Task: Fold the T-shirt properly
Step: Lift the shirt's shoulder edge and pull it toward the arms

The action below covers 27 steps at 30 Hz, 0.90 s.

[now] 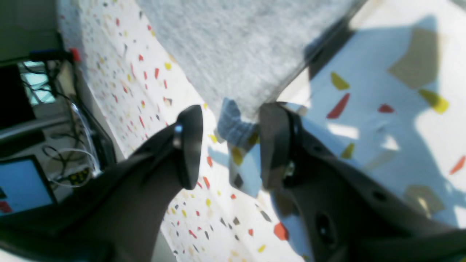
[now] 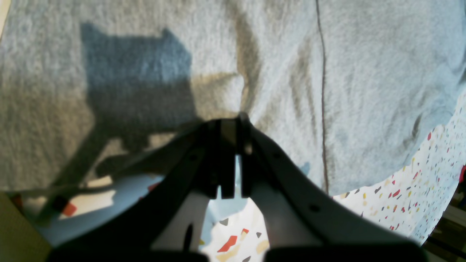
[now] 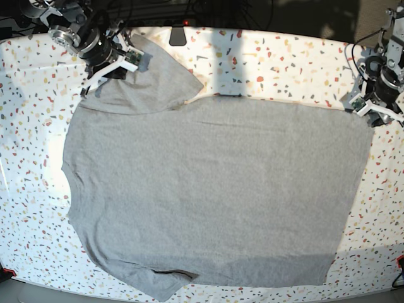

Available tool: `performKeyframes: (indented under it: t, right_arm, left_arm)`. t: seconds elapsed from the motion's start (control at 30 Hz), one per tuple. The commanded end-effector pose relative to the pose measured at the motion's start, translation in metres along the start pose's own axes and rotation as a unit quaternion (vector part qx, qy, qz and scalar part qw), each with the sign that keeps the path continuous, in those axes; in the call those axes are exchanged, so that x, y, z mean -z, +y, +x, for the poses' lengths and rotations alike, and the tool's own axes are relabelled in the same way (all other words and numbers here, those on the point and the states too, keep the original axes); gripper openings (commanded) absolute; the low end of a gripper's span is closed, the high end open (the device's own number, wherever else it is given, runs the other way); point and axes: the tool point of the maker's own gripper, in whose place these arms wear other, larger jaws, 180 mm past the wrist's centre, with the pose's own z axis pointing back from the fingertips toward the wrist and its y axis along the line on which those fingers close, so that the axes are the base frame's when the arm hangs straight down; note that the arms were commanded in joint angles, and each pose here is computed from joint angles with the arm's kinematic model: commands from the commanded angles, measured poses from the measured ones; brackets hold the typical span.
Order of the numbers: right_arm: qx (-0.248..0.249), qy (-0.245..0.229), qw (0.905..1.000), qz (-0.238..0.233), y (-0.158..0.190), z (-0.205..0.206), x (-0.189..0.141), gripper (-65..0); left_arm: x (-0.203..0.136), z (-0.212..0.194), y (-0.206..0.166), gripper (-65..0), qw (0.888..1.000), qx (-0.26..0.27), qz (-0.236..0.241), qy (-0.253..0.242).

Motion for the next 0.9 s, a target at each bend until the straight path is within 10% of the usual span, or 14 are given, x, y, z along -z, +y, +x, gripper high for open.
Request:
performKeyframes:
  t: [0.0,0.6,0.87]
  right_arm:
    - [-0.004,0.023,0.9997,-0.004,-0.004,-0.012,-0.002,-65.0]
    - [-0.006,0.022,0.9997,-0.004,-0.004,-0.011,-0.002,-65.0]
    - [-0.006,0.022,0.9997,-0.004,-0.004,-0.011,-0.002,-65.0]
  left_arm:
    - [0.0,-0.002,0.009,-39.6,1.0,0.006,0.005,0.0]
    - [0.009,0.007,-0.037,-40.0,0.984,0.102,-0.146,-0.012]
    - [0.015,-0.019,-0.048,-65.0,0.977,0.125,-0.17,0.036]
